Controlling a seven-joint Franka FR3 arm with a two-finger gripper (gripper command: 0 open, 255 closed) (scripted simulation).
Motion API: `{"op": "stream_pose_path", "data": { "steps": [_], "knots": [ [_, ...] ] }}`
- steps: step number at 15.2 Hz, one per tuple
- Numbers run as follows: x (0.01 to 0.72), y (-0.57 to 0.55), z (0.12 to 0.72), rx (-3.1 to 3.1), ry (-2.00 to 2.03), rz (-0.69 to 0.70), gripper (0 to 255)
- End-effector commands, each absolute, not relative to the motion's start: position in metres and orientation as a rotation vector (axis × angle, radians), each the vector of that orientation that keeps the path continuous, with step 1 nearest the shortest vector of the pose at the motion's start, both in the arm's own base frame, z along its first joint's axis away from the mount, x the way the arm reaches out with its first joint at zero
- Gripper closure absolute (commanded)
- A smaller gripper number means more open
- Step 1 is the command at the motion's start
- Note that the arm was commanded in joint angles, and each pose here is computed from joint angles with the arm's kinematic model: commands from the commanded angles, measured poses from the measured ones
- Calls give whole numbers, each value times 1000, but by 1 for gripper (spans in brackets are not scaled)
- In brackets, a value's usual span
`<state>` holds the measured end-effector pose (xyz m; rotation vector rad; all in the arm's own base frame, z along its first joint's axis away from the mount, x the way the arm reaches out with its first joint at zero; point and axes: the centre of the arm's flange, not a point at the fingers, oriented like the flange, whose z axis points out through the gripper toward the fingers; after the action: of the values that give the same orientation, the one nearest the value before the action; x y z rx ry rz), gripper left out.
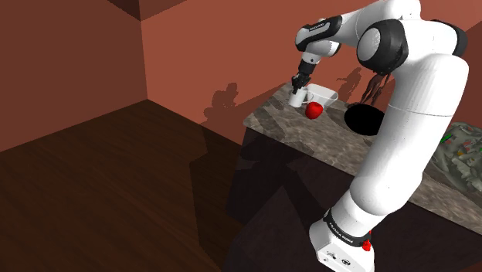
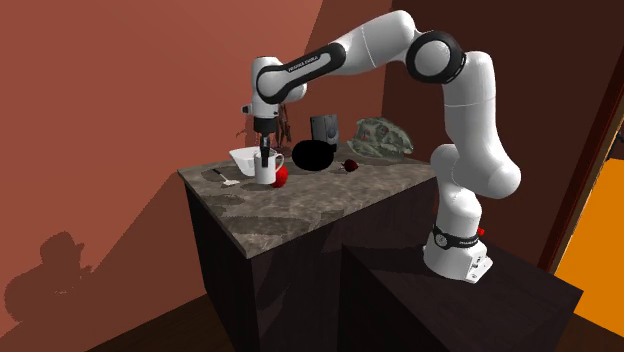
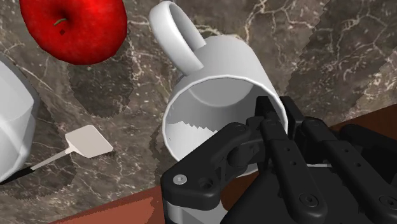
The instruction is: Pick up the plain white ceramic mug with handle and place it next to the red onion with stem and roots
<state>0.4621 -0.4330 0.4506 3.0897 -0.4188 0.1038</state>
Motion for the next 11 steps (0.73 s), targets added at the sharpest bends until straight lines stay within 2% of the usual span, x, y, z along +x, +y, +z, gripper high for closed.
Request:
{"op": "stream_pose_path", "data": {
  "steps": [1, 11],
  "knots": [
    [462, -432, 462, 3090, -419, 103, 255],
    [462, -432, 515, 3090, -419, 103, 255]
  ]
}}
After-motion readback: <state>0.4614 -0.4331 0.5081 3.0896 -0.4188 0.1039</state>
